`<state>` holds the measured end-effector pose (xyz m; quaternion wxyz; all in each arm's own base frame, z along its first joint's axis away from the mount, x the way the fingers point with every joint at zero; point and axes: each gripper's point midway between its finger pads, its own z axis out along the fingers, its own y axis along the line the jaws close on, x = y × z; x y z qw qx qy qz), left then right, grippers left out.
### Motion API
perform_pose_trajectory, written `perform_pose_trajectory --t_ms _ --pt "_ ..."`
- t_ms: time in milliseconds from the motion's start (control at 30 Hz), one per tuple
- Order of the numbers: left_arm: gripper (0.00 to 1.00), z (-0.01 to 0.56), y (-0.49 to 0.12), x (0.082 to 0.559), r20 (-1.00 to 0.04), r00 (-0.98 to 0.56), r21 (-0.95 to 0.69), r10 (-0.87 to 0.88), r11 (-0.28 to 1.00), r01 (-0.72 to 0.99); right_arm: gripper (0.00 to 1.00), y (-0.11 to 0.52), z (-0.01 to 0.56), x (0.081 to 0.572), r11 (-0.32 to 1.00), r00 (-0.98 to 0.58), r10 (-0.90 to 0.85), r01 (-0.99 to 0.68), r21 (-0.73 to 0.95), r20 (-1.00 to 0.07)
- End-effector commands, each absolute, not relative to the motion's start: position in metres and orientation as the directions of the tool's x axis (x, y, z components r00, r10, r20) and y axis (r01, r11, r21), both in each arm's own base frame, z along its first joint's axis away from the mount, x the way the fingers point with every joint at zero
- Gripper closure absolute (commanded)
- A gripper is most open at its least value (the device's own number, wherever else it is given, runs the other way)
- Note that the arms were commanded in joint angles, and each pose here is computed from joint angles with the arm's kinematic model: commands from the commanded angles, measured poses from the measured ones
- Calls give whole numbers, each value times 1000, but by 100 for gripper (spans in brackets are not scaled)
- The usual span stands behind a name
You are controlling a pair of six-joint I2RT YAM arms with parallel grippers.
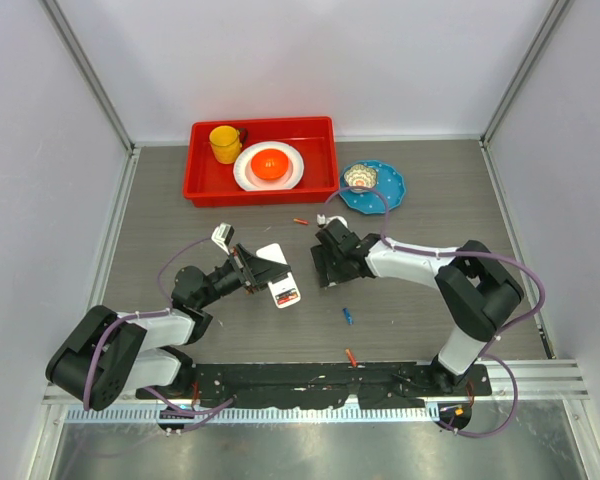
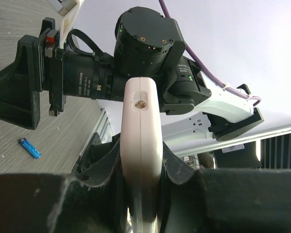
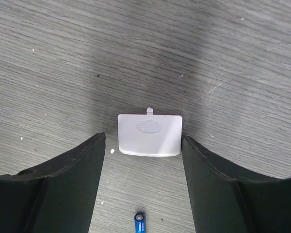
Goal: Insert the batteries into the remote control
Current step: Pick up the battery cover at the center of the board.
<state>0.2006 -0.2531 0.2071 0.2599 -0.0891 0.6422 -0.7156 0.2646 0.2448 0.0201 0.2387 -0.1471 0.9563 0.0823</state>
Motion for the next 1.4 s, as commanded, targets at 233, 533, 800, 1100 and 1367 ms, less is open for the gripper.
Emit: perform_pose_trajectory --t_ms 233,533,800,1100,1367 --pt "100 254 -245 190 -328 -784 -875 -528 -144 463 30 230 4 238 948 -868 -294 -318 -7 -400" --pt "100 254 -244 189 -330 -781 -872 -529 -145 467 35 228 -5 231 944 -875 -312 -328 -20 -369" --pt "100 255 -244 189 -329 -779 -872 -534 -145 468 41 225 -12 229 945 -881 -315 -325 -31 -353" --pt "100 254 -244 193 -319 -774 -876 -546 -141 461 58 214 1 235 949 -863 -310 -306 -76 -399" --pt "100 260 -244 215 -286 -745 -884 -602 -135 448 63 209 72 237 951 -802 -281 -308 -39 -528"
